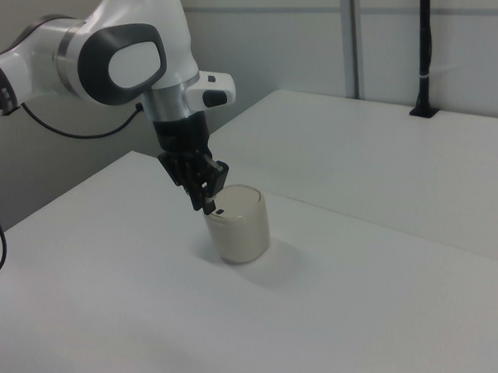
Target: Open the trash can
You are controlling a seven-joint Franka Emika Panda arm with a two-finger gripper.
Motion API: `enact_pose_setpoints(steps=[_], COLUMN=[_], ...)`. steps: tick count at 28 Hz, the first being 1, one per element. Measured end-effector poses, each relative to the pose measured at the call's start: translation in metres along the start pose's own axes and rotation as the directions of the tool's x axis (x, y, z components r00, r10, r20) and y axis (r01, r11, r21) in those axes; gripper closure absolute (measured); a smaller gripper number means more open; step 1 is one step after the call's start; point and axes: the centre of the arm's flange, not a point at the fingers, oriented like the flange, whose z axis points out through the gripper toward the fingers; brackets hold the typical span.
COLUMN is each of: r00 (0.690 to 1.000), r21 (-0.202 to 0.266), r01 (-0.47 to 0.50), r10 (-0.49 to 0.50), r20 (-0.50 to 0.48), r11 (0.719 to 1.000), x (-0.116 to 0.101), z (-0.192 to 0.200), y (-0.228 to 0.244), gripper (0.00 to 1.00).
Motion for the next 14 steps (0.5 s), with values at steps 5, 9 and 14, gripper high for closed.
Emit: enact_pose_setpoints(steps=[5, 9, 14], r00=[1.0, 1.0, 1.0], r21=[0.0, 0.0, 0.0], r01=[0.001, 0.001, 0.002], r10=[-0.001, -0.001, -0.002], r20=[0.0, 0.001, 0.004], r11=[1.0, 1.0, 1.0], x=[0.0, 0.0001, 0.0011], z=[0.0, 0.0003, 0.0025], y=[0.0, -0.0002, -0.0006], gripper=[0.83, 0.99, 0.99])
